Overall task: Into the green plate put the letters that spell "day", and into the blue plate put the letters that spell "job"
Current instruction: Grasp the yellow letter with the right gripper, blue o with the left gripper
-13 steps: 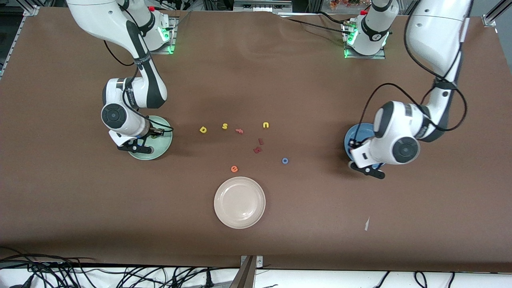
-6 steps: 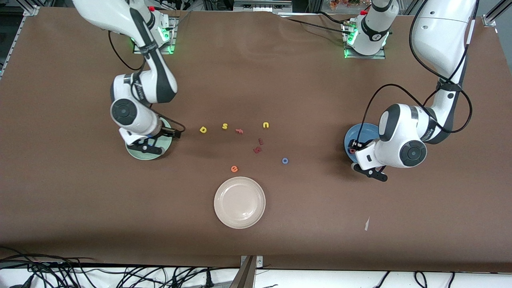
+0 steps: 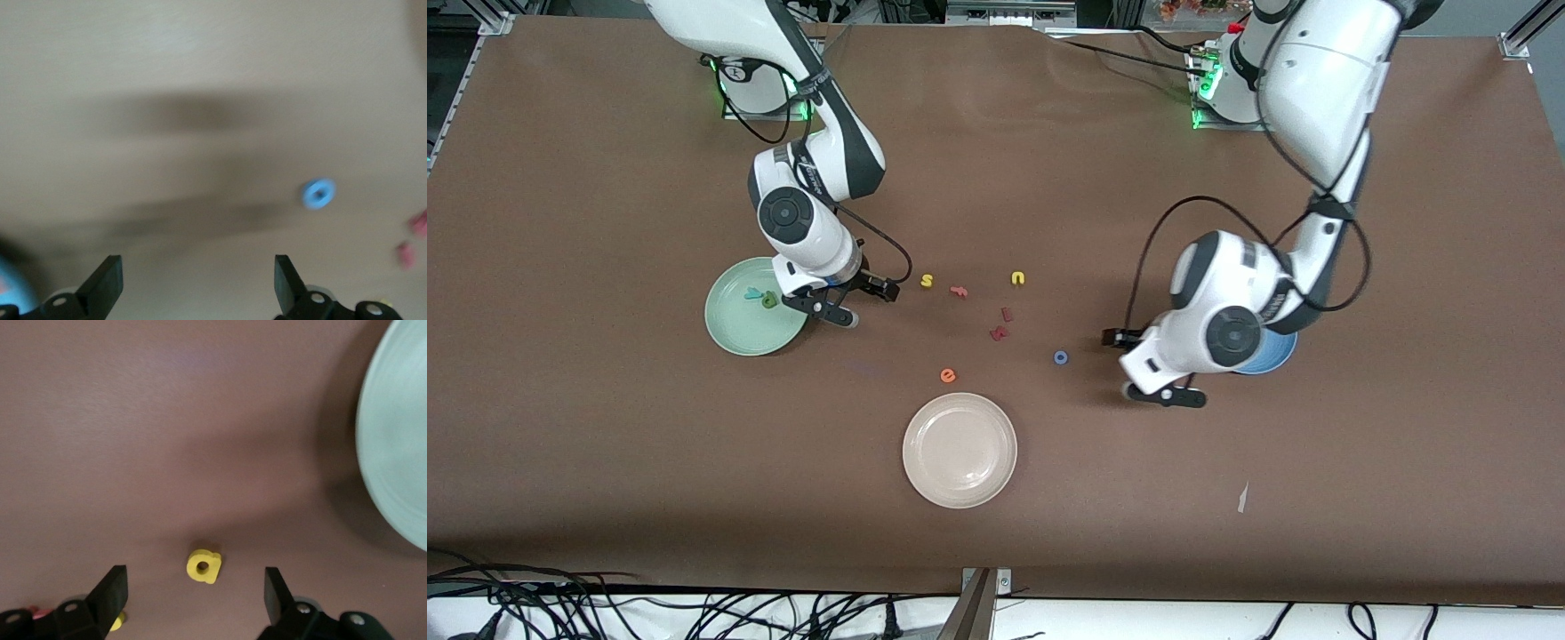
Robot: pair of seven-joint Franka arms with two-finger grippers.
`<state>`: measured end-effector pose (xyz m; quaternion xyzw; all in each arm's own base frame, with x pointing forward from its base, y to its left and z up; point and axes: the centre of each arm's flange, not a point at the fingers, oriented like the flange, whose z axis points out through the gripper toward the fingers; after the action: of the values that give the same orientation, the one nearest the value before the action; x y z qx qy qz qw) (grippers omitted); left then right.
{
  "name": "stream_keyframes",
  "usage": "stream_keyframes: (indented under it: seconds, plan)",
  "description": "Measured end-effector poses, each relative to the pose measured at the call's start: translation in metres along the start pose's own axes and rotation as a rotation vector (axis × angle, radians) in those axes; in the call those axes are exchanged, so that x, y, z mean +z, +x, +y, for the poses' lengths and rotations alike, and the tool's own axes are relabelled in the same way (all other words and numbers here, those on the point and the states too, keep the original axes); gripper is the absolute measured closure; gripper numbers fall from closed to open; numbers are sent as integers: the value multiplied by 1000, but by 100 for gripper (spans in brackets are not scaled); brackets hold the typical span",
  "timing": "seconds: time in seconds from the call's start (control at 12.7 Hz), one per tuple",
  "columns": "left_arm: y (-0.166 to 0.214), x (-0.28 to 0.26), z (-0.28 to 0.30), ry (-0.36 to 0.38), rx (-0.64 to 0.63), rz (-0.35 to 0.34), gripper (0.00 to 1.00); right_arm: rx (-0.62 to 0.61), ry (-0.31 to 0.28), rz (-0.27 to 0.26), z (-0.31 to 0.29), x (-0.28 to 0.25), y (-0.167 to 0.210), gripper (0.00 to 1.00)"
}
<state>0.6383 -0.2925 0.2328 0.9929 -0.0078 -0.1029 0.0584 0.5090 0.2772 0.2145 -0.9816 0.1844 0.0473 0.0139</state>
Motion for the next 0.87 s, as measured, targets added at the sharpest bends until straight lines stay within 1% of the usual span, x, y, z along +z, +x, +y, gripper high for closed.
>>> stream_keyframes:
  seconds: [0.08, 0.16, 0.24, 0.32, 0.47, 0.55, 0.63, 0.71, 0.79, 0.87]
  plan:
    - [1, 9, 20, -8, -55, 34, 0, 19, 0, -2, 5, 6, 0, 9]
    - [1, 18, 36, -21, -112, 70, 0, 46, 5, 6, 10, 11, 1, 18]
    - [0, 30, 51, -33, -160, 100, 0, 72, 13, 21, 13, 16, 1, 24]
    - [-4, 43, 66, -39, -198, 122, 0, 89, 19, 31, 16, 20, -1, 24]
    - [-10, 60, 82, -20, -253, 150, 2, 105, 19, 33, 17, 27, -5, 24]
    - [-12, 63, 86, -6, -264, 158, 6, 119, 20, 32, 16, 29, -7, 24]
    - [-13, 65, 88, 5, -265, 163, 6, 134, 23, 34, 14, 31, -8, 24]
    - [-13, 67, 88, 14, -265, 167, 13, 145, 28, 36, 11, 33, -12, 24]
    - [-12, 68, 87, 20, -265, 169, 14, 152, 31, 36, 8, 35, -14, 25]
    - [-13, 70, 86, 22, -265, 167, 22, 154, 31, 35, 7, 37, -16, 28]
